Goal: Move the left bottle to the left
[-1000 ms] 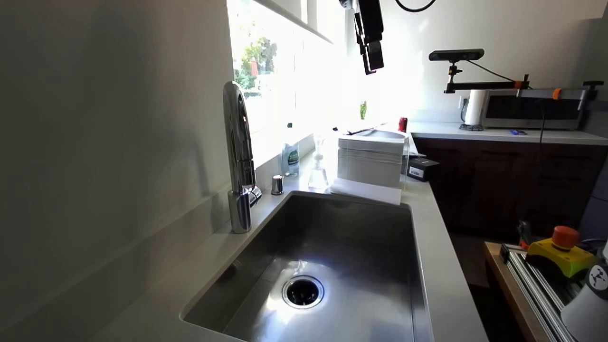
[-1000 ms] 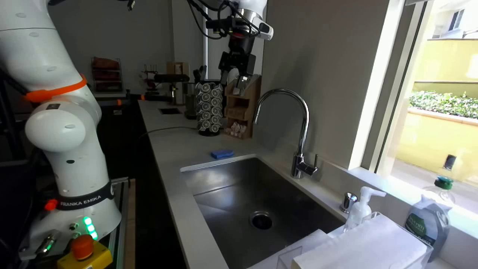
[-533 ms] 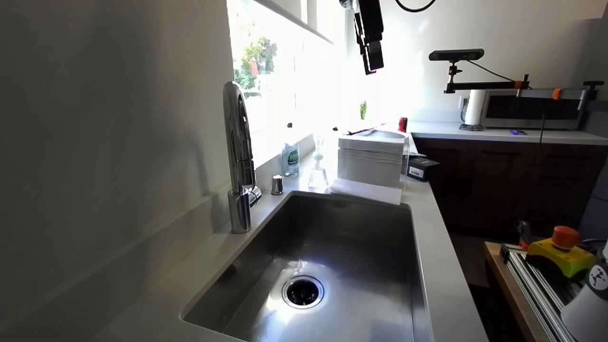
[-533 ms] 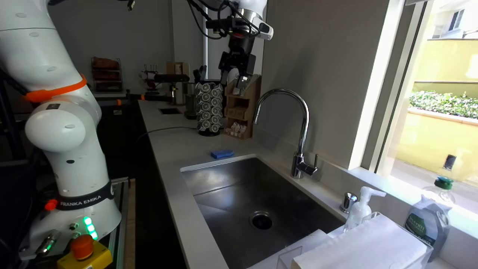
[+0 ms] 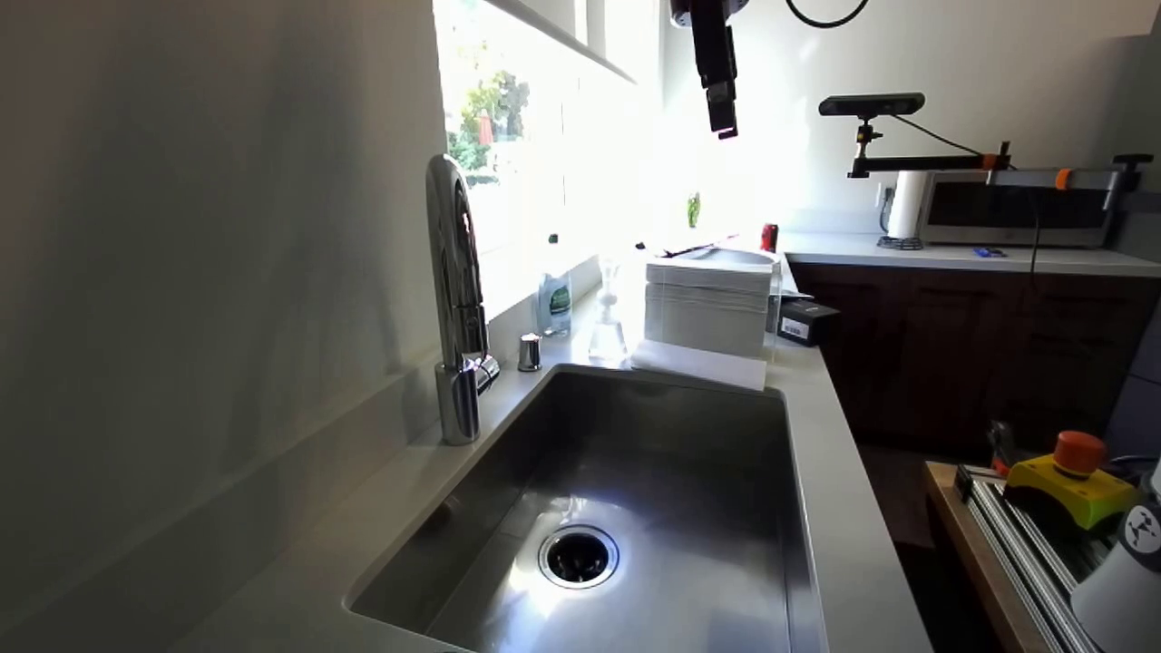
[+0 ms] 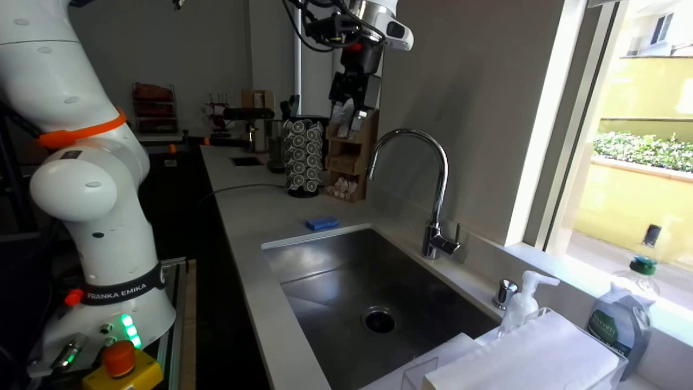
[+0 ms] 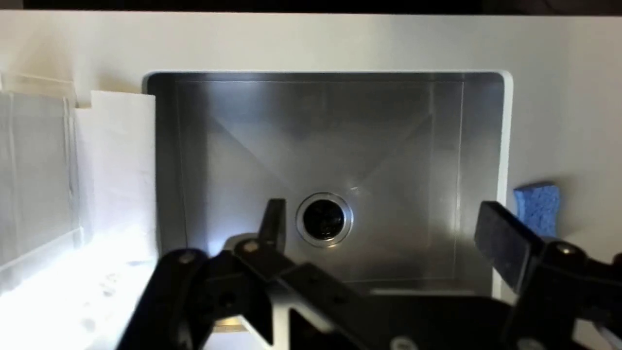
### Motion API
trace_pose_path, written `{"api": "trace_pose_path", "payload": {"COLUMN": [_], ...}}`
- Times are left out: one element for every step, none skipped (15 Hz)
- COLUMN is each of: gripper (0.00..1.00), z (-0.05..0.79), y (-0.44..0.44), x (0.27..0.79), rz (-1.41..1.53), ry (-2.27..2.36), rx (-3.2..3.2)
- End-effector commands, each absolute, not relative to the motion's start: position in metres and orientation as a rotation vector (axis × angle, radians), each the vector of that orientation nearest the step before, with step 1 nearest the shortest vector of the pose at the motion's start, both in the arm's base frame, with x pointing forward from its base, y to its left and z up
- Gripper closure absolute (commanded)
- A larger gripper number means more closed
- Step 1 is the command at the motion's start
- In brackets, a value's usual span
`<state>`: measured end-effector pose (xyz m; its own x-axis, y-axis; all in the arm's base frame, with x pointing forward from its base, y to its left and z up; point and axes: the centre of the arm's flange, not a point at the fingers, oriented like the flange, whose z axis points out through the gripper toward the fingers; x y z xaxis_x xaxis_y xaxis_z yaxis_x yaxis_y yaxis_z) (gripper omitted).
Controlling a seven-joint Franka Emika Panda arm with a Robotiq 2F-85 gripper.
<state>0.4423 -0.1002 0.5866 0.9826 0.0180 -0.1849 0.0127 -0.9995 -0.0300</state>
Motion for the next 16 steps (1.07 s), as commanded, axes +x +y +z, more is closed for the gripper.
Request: {"api": "trace_pose_path", "payload": {"gripper": [0.0, 0.0, 0.0, 0.0, 0.0, 0.0, 0.0, 0.0, 0.0, 0.0, 0.0, 0.0, 0.0, 0.0, 0.0, 0.0], "z": [0.584, 0.585, 0.587, 0.584, 0.585, 0.591, 0.588, 0.587, 0.588, 0.589, 0.589, 0.59, 0.582, 0.572, 0.566, 0.56], "y": [-0.176, -0.195, -0.213, -0.227, -0.238, -0.226, -0.232, -0.232, -0.231, -0.23, -0.229, -0.229, -0.233, -0.247, -0.26, -0.274], "x": [0.433, 0.435, 0.438, 0.443, 0.45, 0.433, 0.434, 0.435, 0.435, 0.435, 0.435, 0.435, 0.44, 0.447, 0.452, 0.458], "rz": [0.17, 0.131, 0.081, 0.018, -0.032, 0.007, -0.002, 0.002, 0.0, -0.002, -0.005, -0.005, 0.004, -0.034, -0.072, -0.147], "ry": [0.254, 0.316, 0.376, 0.429, 0.454, 0.368, 0.383, 0.383, 0.379, 0.375, 0.372, 0.372, 0.478, 0.625, 0.697, 0.763], "rx": [-3.119, -3.137, -3.169, -3.203, -3.214, -3.171, -3.173, -3.173, -3.174, -3.175, -3.176, -3.176, -3.199, -3.2, -3.199, -3.2]}}
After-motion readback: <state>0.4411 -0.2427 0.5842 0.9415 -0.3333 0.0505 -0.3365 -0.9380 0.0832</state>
